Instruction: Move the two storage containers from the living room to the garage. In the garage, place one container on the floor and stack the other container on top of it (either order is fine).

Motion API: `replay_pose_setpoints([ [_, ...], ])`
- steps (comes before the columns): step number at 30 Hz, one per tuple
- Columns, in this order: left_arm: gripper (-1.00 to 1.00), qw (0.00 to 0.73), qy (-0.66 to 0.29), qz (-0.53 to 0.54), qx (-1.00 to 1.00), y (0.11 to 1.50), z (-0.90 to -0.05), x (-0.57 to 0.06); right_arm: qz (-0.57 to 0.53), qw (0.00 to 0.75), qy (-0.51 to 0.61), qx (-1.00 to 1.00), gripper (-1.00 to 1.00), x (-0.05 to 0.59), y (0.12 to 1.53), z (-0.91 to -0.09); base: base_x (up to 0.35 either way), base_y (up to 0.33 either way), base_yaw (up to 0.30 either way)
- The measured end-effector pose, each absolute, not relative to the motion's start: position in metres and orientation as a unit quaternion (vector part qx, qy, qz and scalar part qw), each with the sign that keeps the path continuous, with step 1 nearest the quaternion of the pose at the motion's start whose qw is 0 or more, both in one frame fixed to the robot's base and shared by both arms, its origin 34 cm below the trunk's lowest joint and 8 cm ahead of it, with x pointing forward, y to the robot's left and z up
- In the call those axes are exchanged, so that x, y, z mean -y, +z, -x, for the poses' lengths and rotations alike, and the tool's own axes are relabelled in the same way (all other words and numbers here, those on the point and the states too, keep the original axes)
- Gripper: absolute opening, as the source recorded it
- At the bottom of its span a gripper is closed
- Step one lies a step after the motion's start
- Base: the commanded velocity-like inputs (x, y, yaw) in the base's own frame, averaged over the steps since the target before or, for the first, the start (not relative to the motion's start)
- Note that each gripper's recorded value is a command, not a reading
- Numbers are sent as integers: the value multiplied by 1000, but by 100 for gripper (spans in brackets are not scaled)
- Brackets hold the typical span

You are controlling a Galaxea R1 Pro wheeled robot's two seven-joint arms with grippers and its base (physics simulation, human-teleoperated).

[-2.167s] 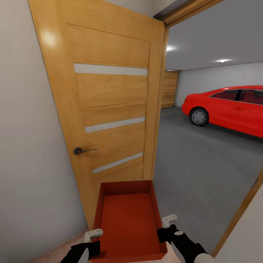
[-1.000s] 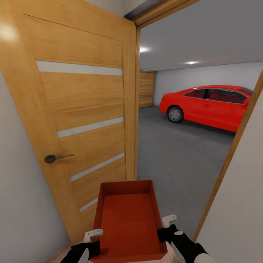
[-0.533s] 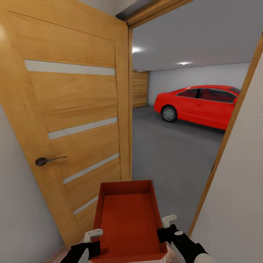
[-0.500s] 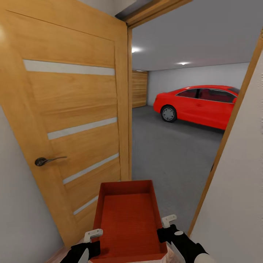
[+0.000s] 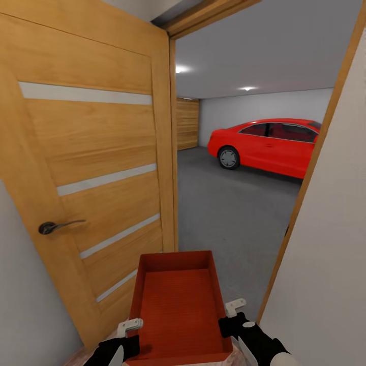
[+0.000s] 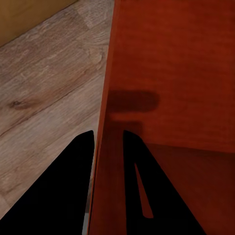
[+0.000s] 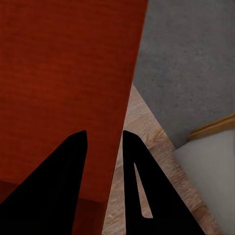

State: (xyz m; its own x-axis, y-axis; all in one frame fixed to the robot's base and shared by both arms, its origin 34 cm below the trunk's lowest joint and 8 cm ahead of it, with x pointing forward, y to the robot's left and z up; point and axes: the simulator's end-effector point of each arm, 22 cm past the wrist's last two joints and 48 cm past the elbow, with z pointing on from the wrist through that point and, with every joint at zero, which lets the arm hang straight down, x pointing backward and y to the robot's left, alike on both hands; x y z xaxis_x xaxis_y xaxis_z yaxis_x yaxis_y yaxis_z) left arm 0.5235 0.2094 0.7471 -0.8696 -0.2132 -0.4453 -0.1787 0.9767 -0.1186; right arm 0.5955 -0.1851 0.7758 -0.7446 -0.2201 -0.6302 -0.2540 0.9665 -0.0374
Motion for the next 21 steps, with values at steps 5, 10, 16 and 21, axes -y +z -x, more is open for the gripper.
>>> replay_pose_setpoints([
  [5,-100,234,-37,101,-966,747,-524,-209,127,334,25,-934,-100,185,776,-596,0,0,-3],
  [10,-100,234,-37,102,-966,747,-523,-209,127,334,25,-934,-100,185,776,-595,0,0,-25],
  [16,-100,234,-37,102,-966,747,-523,-209,127,334,25,-934,-100,185,776,-596,0,0,-209],
  [21,-100,234,-37,102,-966,747,-523,-209,127,334,25,-934,-100,185,776,-595,0,0,-272],
])
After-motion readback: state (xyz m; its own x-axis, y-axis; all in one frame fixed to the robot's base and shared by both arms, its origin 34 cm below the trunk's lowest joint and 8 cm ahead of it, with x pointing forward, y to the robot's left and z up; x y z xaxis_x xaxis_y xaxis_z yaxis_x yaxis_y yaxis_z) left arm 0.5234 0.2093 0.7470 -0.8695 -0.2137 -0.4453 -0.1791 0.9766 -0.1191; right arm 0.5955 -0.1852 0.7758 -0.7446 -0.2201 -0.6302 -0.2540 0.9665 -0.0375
